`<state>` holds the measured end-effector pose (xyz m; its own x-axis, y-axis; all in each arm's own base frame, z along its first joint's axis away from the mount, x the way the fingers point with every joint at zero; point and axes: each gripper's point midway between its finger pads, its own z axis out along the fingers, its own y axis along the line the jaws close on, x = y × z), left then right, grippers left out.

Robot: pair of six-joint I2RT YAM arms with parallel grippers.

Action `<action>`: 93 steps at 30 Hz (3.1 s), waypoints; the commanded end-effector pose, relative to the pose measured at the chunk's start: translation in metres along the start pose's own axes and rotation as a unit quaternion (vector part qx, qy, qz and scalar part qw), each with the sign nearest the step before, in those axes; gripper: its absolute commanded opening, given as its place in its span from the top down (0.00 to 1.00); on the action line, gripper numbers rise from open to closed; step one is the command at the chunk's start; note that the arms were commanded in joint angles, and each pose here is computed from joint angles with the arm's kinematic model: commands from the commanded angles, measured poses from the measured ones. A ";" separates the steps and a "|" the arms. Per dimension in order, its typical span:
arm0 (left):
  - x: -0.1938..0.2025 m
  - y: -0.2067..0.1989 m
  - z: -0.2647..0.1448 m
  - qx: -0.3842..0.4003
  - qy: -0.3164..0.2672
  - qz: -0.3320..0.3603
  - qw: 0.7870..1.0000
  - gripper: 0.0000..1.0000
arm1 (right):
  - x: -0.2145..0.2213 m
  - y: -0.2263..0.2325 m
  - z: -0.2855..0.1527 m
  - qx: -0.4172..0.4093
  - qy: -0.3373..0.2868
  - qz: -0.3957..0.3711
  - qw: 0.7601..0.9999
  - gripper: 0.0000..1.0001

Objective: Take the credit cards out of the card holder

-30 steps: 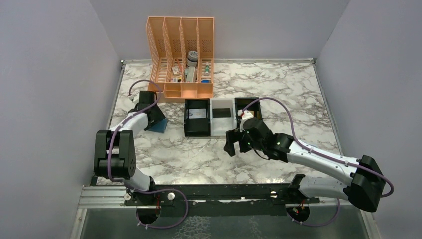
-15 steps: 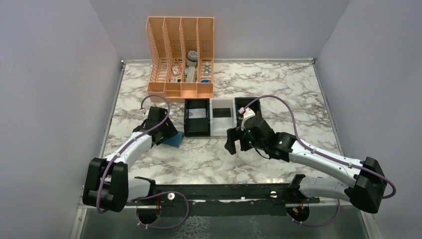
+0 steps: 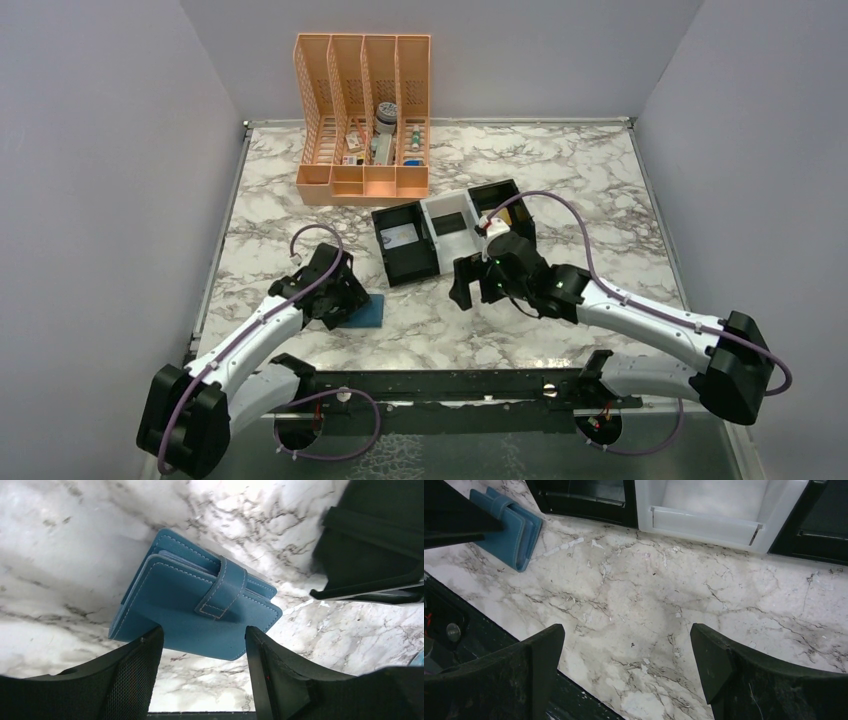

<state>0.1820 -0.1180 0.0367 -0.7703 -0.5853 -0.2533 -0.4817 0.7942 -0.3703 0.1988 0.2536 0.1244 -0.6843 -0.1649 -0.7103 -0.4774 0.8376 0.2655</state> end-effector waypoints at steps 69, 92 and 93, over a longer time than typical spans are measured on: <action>0.049 -0.020 0.020 0.093 0.065 0.121 0.986 0.19 | -0.049 -0.140 -0.009 0.047 -0.038 0.192 0.979 0.01; 0.063 0.008 -0.038 0.015 0.039 0.021 0.999 0.15 | 0.080 0.078 0.001 -0.320 0.135 0.148 0.926 0.40; 0.071 0.008 -0.039 0.024 0.057 0.021 0.998 0.17 | 0.083 0.079 0.005 -0.316 0.142 0.153 0.925 0.40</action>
<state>0.1499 -0.1535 0.0673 -0.7888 -0.5159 -0.3343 -0.3493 0.8236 -0.4468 0.0939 0.2814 0.0778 -0.9253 -0.2007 -0.3217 -0.3781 0.4241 0.8229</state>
